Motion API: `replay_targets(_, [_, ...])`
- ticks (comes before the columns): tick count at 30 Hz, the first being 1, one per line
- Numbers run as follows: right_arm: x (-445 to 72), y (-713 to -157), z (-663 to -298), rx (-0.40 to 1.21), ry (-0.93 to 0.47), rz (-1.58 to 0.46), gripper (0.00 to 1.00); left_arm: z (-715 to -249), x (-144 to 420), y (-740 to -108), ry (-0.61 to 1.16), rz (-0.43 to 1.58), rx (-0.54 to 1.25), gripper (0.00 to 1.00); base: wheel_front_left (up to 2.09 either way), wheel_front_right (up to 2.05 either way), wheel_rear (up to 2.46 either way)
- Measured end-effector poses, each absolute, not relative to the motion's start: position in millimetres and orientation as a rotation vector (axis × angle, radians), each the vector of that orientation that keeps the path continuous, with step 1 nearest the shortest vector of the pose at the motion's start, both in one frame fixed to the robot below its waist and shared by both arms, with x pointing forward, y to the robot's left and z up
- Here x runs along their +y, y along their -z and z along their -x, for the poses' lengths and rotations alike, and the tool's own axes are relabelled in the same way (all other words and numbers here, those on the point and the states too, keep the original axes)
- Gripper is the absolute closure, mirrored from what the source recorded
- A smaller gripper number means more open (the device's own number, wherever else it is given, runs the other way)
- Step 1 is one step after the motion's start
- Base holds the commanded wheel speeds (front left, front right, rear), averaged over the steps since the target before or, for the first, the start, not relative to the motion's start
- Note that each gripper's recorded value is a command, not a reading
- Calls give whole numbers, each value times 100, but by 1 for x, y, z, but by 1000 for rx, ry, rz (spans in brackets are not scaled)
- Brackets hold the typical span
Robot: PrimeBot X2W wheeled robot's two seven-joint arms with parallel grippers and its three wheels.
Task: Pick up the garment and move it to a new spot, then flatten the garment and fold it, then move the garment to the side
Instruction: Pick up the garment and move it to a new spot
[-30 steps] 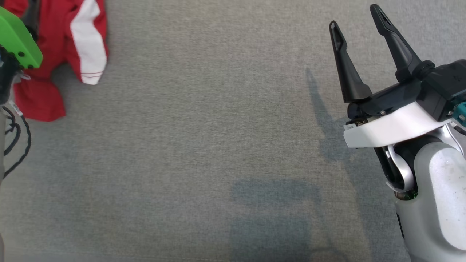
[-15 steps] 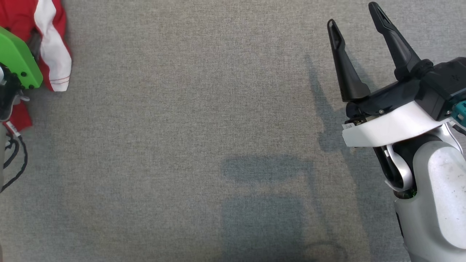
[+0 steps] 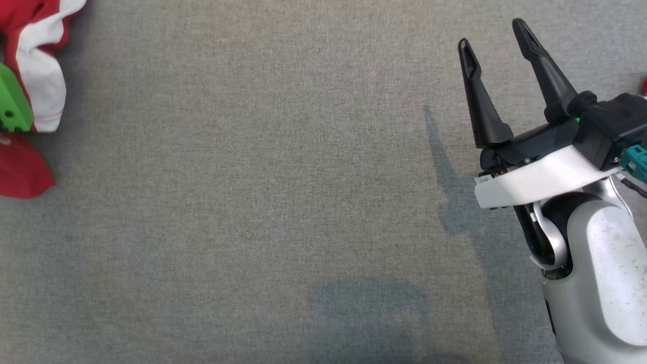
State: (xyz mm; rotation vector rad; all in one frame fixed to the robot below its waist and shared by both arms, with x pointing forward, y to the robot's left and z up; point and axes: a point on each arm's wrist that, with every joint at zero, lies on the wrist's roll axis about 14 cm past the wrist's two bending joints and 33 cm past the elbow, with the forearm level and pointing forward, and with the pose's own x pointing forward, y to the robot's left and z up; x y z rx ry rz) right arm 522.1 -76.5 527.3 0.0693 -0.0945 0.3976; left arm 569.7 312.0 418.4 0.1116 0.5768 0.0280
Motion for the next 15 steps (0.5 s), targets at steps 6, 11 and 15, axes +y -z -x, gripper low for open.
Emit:
replay_targets(6, [-81, -543, -510, -119, -380, -84, 0, -585, 281, -478, 76, -165, 415, 100, 0, 0, 0])
replay_targets(11, [-90, -557, -497, -144, -348, -96, 0, -583, 226, -518, 238, -184, 322, 100, 0, 0, 0])
replay_targets(15, [-102, -565, -484, -156, -312, -102, 0, -572, 180, -545, 378, -202, 255, 100, 0, 0, 0])
